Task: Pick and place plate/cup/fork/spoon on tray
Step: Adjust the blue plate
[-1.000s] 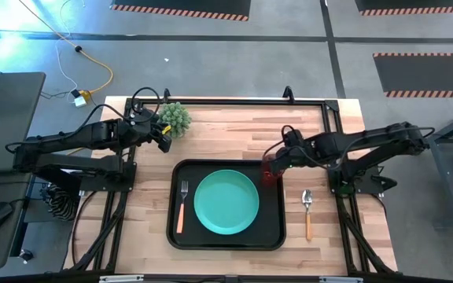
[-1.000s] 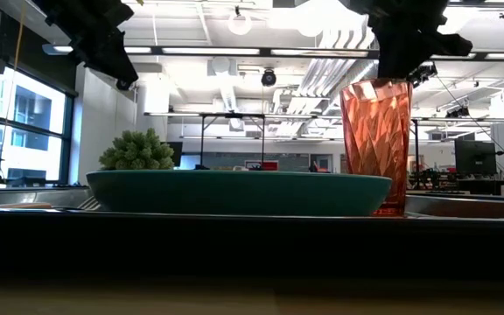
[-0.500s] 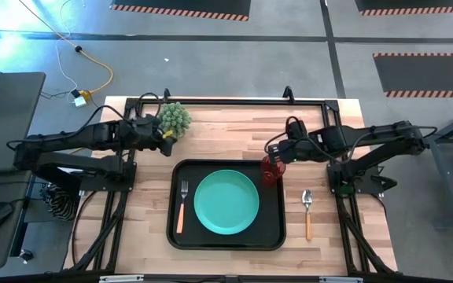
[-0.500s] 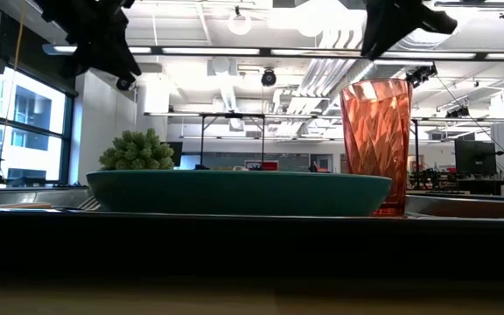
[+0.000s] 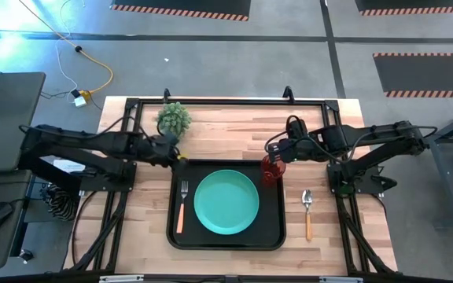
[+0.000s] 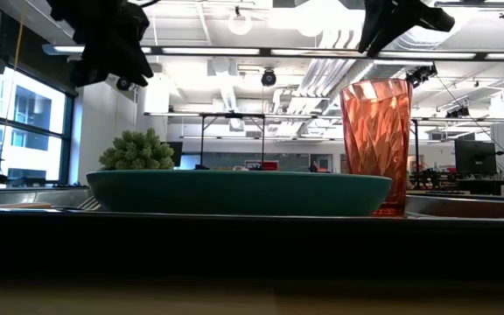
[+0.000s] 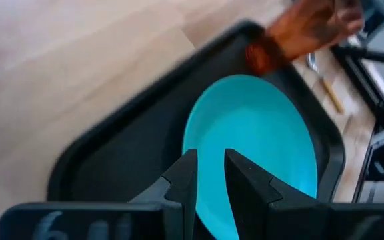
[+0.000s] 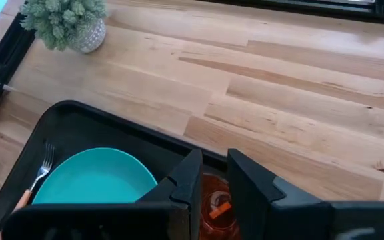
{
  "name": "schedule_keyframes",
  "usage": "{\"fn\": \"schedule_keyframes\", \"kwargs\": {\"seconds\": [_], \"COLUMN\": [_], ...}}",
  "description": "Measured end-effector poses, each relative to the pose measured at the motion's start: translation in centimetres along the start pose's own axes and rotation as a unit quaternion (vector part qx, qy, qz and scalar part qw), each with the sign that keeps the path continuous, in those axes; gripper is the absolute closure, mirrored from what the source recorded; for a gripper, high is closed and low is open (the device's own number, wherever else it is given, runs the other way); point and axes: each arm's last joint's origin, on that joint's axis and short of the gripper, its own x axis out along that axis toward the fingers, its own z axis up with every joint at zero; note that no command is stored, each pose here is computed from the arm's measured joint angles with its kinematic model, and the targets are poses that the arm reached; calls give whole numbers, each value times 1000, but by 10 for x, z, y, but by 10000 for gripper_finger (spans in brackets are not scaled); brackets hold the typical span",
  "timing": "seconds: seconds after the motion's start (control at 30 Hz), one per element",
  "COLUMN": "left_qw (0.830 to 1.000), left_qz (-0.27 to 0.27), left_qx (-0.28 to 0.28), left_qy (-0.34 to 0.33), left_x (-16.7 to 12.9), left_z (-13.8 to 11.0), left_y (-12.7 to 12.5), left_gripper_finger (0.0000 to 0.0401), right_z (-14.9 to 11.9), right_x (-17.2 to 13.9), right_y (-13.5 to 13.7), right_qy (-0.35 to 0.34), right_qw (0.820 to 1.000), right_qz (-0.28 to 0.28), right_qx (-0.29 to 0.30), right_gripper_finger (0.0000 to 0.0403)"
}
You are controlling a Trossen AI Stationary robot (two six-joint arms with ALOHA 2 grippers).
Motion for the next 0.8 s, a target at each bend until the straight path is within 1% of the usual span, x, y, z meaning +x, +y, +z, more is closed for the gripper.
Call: {"fn": "schedule_keyframes", "kwargs": {"seconds": [0.2, 0.43, 0.67, 0.8], "left_qw": [999, 998, 994, 992], "left_qz": [13, 43, 84, 104], "left_qx": [-17, -32, -44, -50], "left_qy": [25, 25, 49, 59], "left_x": [15, 38, 61, 73], "left_z": [-10, -18, -26, -30], "left_y": [-8, -14, -13, -11], "left_gripper_finger": [337, 337, 337, 337], "right_z": [0, 0, 0, 0], "right_x": [0, 0, 0, 0], "right_y": [0, 0, 0, 0], "right_qy": [1, 4, 5, 5], "right_qw": [1000, 1000, 1000, 1000], "right_qz": [0, -1, -1, -1], "right_qx": [0, -1, -3, -21], "right_gripper_finger": [340, 340, 340, 340]}}
